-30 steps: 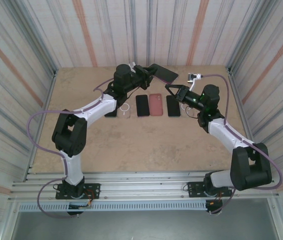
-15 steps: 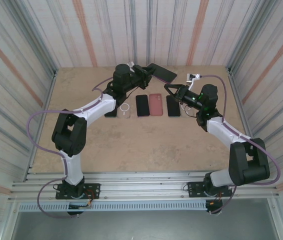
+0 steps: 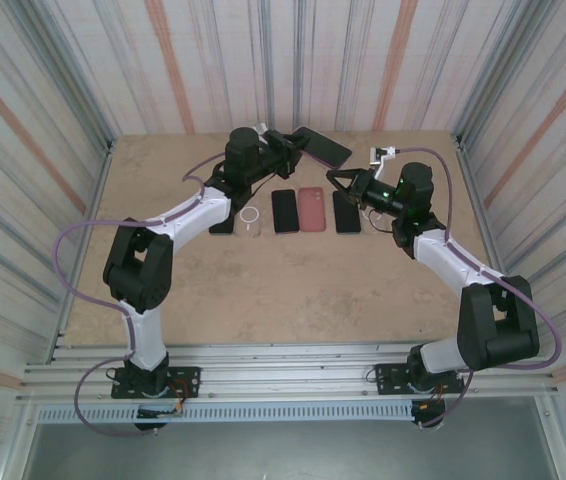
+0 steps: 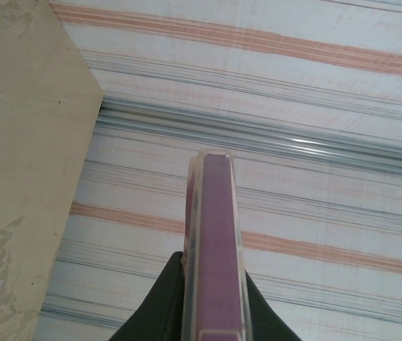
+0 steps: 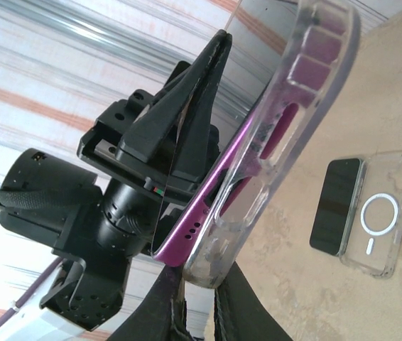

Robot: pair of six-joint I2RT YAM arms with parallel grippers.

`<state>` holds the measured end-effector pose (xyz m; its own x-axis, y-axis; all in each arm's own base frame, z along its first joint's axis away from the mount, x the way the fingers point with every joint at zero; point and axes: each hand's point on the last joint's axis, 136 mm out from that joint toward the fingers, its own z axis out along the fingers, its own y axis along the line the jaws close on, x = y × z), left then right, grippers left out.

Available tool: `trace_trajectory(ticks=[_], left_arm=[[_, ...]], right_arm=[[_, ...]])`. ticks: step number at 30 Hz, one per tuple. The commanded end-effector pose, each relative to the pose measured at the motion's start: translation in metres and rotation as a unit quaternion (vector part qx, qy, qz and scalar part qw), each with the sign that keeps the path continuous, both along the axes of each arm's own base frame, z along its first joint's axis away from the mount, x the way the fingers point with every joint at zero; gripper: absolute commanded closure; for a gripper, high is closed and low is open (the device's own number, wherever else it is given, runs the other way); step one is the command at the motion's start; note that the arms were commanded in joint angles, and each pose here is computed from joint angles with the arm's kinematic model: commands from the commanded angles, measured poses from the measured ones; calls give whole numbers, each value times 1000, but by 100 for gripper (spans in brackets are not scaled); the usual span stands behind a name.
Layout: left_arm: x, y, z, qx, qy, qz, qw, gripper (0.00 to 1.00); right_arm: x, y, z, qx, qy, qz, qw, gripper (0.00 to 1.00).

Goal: Take the phone out of the phone case

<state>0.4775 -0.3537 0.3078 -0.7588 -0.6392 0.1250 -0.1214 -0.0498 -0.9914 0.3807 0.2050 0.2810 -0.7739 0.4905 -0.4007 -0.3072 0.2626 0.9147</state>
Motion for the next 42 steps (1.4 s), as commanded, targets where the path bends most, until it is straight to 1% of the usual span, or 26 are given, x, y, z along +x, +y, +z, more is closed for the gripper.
trace_trajectory(ticks=[1,5,7,9,12,15,18,21,24,27,28,31,32,34,37,39,42], left_arm=[[-57,3,151,-103,-161,-72,979,100],[-52,7,131,-70,-156,-67,983,100],[-50,9,122,-54,-156,-68,984,100],[-47,11,113,-35,-158,-69,984,100],[-44,15,106,-15,-168,-72,983,100],[-40,21,102,18,-191,-80,978,100],[-37,31,97,51,-219,-92,970,100],[-39,37,92,94,-260,-119,954,100],[-46,43,98,109,-312,-138,934,100],[-57,46,106,134,-371,-157,905,100],[-62,46,111,139,-396,-166,892,100],[-76,47,118,157,-448,-183,861,100],[-79,48,120,159,-461,-186,853,100],[-84,51,123,161,-477,-188,843,100],[-97,52,129,163,-508,-202,821,100],[-105,51,131,162,-524,-214,808,100],[-113,51,131,161,-541,-229,793,100]], right_arm=[[5,-10,-69,-37,114,-25,992,85],[4,-11,-43,-59,53,-9,997,77],[2,-15,-29,-55,19,-4,998,71],[-1,-18,-15,-59,-16,7,998,65],[-13,-17,-3,-80,-49,51,994,54],[-24,-22,1,-115,-74,75,988,50],[-32,-31,12,-127,-110,87,982,49],[-36,-36,16,-132,-131,100,977,47],[-43,-29,18,-131,-142,146,970,47],[-46,-20,18,-169,-172,173,955,47],[-48,-16,17,-181,-184,183,949,47],[-49,-7,17,-201,-217,202,934,47],[-48,-5,16,-204,-224,206,930,48],[-46,0,14,-210,-229,219,925,49],[-46,9,8,-225,-239,248,912,50],[-43,13,3,-233,-243,256,906,52],[-43,20,9,-222,-257,268,902,59]])
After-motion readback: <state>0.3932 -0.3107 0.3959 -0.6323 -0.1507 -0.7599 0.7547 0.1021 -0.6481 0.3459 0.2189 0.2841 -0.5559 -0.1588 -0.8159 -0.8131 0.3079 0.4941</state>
